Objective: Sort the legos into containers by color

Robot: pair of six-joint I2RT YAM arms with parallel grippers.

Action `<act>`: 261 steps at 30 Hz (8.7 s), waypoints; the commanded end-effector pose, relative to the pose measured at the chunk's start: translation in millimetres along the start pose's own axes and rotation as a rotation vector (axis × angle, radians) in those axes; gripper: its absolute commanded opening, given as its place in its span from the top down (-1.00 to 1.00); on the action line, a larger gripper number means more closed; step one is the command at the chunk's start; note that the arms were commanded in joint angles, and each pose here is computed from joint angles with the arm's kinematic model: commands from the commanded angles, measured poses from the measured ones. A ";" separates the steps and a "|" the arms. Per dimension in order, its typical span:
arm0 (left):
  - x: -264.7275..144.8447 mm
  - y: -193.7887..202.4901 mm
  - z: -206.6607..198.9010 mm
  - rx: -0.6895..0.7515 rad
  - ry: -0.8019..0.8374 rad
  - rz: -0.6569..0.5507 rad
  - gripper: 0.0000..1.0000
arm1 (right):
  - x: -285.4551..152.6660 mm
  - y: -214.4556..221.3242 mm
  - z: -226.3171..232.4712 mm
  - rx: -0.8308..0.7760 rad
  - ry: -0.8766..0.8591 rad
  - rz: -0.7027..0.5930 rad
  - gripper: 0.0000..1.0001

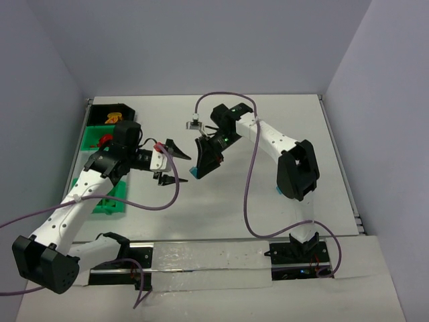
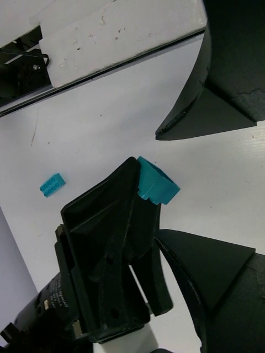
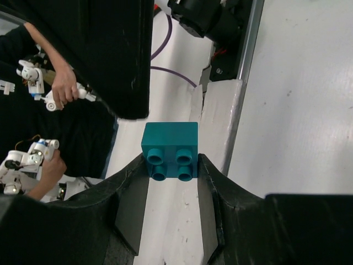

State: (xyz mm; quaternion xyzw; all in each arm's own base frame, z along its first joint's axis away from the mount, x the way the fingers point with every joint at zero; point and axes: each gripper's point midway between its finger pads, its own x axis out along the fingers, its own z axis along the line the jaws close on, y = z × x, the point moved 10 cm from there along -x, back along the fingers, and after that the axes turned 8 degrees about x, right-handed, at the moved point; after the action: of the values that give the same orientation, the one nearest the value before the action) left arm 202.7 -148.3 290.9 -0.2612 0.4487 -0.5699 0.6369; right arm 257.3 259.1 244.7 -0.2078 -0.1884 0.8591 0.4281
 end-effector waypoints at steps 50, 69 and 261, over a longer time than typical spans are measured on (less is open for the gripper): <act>-51.4 35.5 -46.2 -0.519 -0.414 0.518 1.00 | -102.9 -25.1 22.0 0.044 0.604 -0.350 -0.80; -226.5 145.4 10.9 -0.946 -1.298 0.996 1.00 | -156.1 53.6 -6.3 0.157 1.263 -0.374 -0.80; -238.7 171.2 -30.7 -0.773 -1.429 1.017 1.00 | -127.0 16.4 -13.2 0.286 0.547 -0.578 -1.00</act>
State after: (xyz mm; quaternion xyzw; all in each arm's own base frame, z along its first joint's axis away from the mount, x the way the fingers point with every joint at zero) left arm 266.9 110.9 192.1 -0.5362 0.2195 0.2482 0.7764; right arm 323.8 149.3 240.4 -0.2920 0.0261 0.6345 0.7151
